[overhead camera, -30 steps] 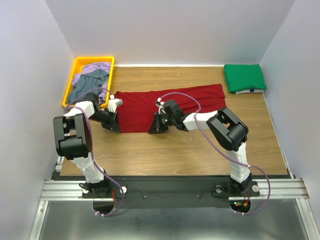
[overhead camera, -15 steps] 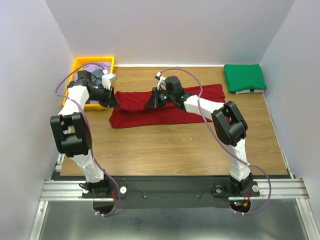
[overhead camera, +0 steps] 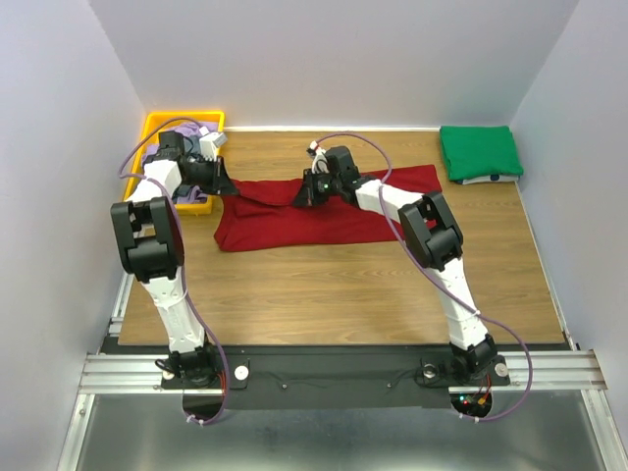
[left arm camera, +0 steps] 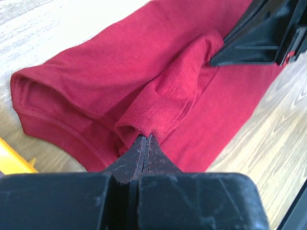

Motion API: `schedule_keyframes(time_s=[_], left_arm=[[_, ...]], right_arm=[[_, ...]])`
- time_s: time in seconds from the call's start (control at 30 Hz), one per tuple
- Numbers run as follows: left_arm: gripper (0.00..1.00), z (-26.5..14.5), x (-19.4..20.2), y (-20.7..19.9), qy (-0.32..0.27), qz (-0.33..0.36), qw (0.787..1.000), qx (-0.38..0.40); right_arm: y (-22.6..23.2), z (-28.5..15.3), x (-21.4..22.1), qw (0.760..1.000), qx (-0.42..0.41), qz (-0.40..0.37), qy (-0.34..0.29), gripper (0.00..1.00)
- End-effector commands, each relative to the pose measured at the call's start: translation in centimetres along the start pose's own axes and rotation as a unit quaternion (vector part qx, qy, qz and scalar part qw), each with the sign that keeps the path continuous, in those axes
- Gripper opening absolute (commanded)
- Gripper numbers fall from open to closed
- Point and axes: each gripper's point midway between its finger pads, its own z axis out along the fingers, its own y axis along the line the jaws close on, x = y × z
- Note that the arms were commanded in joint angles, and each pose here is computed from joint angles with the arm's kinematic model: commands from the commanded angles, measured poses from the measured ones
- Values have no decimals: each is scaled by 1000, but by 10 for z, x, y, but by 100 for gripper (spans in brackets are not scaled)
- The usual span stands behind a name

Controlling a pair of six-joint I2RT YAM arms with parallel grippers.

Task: Fold and stack the t-shirts
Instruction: Fold the tshirt

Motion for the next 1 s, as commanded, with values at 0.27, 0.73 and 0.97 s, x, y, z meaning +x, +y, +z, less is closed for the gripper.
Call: schedule_keyframes(time_s=[0.27,0.73,0.97], left_arm=[[0,16,-46,17,-57,27,998,-19],[0,24,-43,20,-63,-11,997,-38],[0,15,-24,-3,-50,-24,998,-24]], right_arm=[[0,-8,-36,999,-8,-16,-35,1],[-17,-12,-27,997,-27,66,-15,3],[-10,-13,-23,994,-55,95,1,8]])
